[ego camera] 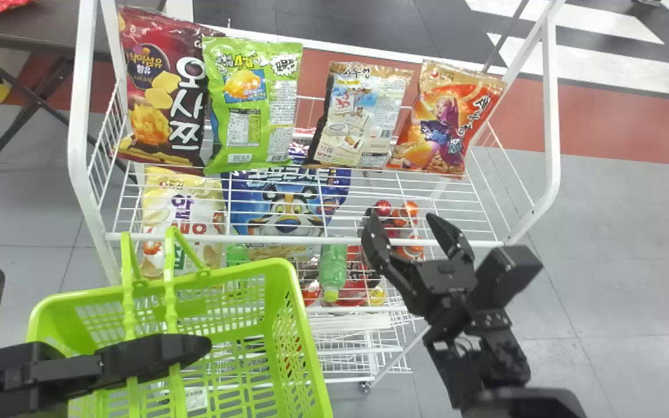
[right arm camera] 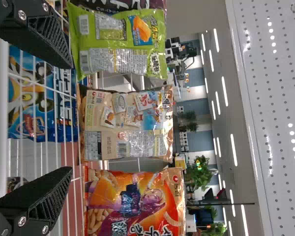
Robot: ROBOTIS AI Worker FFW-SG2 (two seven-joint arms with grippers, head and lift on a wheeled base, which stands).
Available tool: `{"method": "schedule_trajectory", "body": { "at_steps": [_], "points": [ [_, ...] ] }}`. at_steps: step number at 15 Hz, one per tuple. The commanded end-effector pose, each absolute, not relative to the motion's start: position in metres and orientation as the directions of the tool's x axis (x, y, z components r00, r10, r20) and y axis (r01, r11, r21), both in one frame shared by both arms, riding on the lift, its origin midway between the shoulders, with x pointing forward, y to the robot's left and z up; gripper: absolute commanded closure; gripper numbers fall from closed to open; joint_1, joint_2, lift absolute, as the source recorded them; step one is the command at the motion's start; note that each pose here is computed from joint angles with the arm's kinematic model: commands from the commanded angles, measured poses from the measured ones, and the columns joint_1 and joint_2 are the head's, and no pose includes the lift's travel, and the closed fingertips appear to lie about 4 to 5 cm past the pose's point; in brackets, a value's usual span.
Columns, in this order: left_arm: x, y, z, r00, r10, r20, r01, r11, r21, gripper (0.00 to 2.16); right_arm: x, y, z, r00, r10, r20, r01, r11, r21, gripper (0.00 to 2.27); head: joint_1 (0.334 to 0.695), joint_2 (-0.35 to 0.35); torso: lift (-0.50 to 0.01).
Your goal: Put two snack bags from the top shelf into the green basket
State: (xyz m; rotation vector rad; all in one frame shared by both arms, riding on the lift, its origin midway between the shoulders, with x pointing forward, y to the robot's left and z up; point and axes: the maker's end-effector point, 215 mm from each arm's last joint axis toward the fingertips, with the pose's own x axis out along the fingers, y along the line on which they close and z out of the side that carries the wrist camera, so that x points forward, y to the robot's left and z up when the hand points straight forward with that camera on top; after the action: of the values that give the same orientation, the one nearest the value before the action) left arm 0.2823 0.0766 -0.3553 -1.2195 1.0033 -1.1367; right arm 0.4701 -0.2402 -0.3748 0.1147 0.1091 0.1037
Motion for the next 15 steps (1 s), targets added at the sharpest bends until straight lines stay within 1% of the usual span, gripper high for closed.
{"method": "schedule_trajectory", "body": {
  "at_steps": [1, 8, 15],
  "points": [
    [0.280, 0.076, -0.355, 0.166, -0.986, 0.021, 0.099, -0.005, -0.995, 2.14, 0.502, -0.240, -0.373, 0.988, 0.103, -0.116, -0.089, 0.989, 0.119, 0.07, 0.695, -0.248, 0.000],
    [0.281, 0.077, -0.354, 0.163, -0.986, 0.024, 0.103, -0.007, -0.995, 2.14, 0.587, -0.225, -0.382, 0.987, 0.106, -0.119, -0.090, 0.987, 0.132, 0.07, 0.695, -0.206, 0.000],
    [0.287, 0.077, -0.356, 0.148, -0.989, 0.004, 0.107, 0.012, -0.994, 2.14, 0.659, -0.223, -0.379, 0.985, 0.105, -0.138, -0.094, 0.992, 0.083, 0.06, 0.695, -0.176, 0.000]
  ]
}}
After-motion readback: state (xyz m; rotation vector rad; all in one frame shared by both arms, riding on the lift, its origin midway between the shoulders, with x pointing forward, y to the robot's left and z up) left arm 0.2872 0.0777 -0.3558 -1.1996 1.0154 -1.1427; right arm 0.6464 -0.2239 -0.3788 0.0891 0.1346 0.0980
